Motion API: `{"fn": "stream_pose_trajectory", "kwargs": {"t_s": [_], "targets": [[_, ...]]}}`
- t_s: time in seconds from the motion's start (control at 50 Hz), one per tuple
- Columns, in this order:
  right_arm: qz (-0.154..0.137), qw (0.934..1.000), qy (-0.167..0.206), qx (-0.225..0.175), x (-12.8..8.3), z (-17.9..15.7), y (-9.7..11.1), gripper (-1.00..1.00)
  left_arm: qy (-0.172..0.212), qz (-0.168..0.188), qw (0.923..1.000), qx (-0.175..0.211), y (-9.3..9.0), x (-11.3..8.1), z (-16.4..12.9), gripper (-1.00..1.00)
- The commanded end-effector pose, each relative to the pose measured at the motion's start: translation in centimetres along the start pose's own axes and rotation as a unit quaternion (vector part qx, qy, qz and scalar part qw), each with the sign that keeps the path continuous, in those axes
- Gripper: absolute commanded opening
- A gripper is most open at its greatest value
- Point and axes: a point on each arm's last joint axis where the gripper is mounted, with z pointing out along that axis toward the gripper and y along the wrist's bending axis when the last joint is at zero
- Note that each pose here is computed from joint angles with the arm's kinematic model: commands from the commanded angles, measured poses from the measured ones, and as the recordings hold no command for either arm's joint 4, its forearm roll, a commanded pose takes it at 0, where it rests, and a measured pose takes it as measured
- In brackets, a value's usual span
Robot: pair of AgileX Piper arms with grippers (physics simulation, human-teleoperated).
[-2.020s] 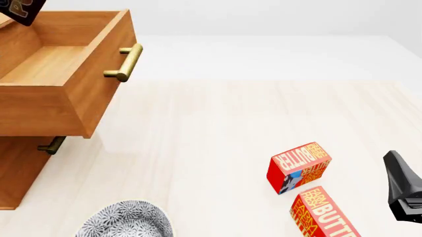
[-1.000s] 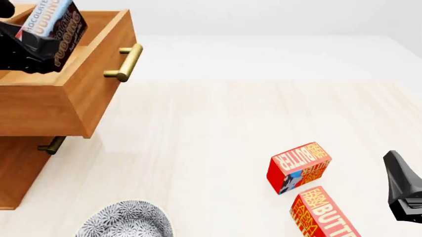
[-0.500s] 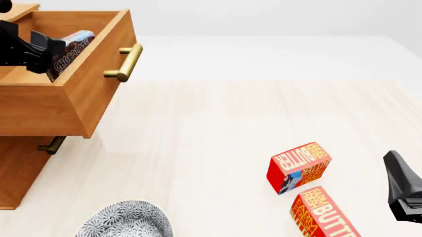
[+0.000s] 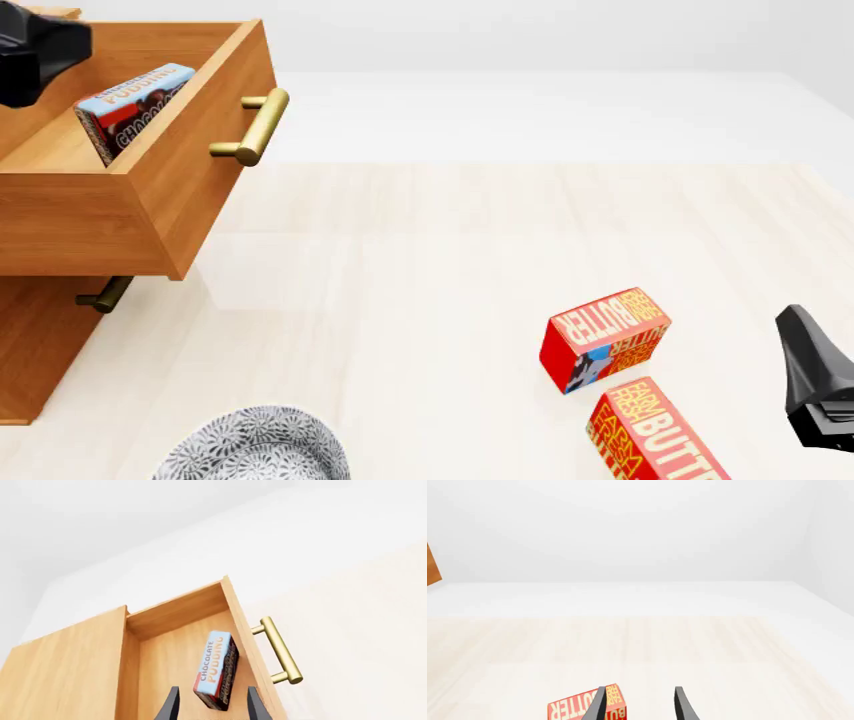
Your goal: Put the chocolate pudding in the top drawer of the cabinet and close it.
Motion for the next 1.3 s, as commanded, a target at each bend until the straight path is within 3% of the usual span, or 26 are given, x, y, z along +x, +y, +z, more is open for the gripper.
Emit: {"fn": "stream_pose_trajectory", "kwargs": {"t_s": [0.02, 0.56, 0.66, 0.7, 0.94, 1.22, 1.3], "targets": [[0.0, 1.0, 0.0, 0.0, 0.0, 0.0, 0.0, 1.0, -0.031, 0.005, 0.9989, 0.036, -1.0, -1.4, -2.8, 1.0], [0.0, 1.0, 0.0, 0.0, 0.0, 0.0, 0.0, 1.0, -0.054, 0.016, 0.9836, 0.171, -5.2, -2.7, -3.0, 1.0], [0.0, 1.0, 0.0, 0.0, 0.0, 0.0, 0.0, 1.0, -0.055, 0.015, 0.9823, 0.179, -5.5, -2.7, -3.0, 1.0], [0.0, 1.0, 0.0, 0.0, 0.0, 0.0, 0.0, 1.0, -0.057, 0.032, 0.9813, 0.181, -5.8, -2.1, -2.7, 1.0], [0.0, 1.0, 0.0, 0.0, 0.0, 0.0, 0.0, 1.0, -0.047, 0.031, 0.9729, 0.224, -8.0, -2.0, -1.5, 1.0], [0.0, 1.0, 0.0, 0.0, 0.0, 0.0, 0.0, 1.0, -0.045, 0.046, 0.9685, 0.241, -9.2, -1.1, -0.8, 1.0], [0.0, 1.0, 0.0, 0.0, 0.0, 0.0, 0.0, 1.0, -0.037, 0.04, 0.9643, 0.259, -10.3, -1.1, -0.4, 1.0]]}}
